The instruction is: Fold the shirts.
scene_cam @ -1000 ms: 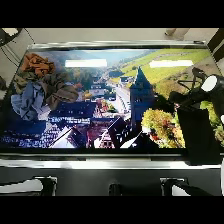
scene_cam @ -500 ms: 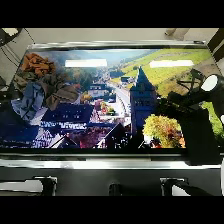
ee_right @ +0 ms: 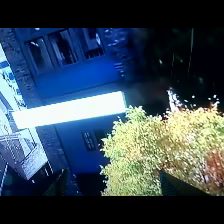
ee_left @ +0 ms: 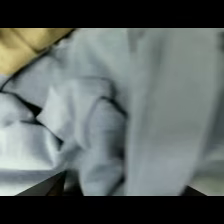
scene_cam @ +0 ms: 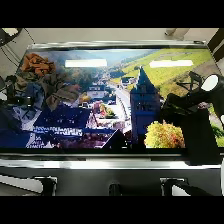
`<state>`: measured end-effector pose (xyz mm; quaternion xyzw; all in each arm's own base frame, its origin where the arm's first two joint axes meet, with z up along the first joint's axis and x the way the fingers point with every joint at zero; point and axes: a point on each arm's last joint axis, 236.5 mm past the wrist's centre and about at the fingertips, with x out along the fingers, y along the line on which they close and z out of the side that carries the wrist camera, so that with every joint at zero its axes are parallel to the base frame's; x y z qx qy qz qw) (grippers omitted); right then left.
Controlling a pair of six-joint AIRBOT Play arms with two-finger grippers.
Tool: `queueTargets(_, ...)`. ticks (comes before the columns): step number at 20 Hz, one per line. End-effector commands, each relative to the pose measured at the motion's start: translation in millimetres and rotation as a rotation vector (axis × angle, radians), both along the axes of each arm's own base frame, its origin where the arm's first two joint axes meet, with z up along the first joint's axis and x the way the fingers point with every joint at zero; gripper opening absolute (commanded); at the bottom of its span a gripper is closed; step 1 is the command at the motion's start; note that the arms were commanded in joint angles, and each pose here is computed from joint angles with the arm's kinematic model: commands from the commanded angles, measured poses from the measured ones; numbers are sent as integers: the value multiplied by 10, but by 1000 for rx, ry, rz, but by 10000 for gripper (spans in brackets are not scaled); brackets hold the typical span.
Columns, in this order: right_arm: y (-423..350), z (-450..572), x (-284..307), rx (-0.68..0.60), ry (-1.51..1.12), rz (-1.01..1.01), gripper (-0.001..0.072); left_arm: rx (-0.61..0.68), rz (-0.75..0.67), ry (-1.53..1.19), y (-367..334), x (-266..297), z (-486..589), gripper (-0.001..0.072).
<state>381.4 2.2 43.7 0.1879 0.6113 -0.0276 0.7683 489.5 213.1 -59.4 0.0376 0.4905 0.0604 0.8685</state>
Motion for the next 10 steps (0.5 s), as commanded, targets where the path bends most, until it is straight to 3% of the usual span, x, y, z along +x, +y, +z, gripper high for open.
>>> queueTargets(1,24,-21,-102,8,44,7,672,-103,87,-14,-5,38,-249,717)
queueTargets(2,26,-22,-106,11,48,-2,672,-143,105,-12,-42,40,-321,707)
queueTargets(4,31,-22,-114,17,54,-14,672,-164,116,-9,-55,36,-371,580)
queueTargets(6,42,-25,-136,21,63,-11,672,-164,125,-12,-12,16,-350,552)
queueTargets(7,44,-27,-151,21,69,-10,672,-173,138,-7,7,-13,-339,405)
queueTargets(8,47,-30,-170,22,77,-7,672,-192,158,5,27,-63,-330,176)
queueTargets(9,51,-34,-193,23,87,-5,672,-205,158,22,26,-115,-293,31)
queueTargets(10,53,-37,-216,23,96,-2,671,-208,157,22,32,-134,-214,30)
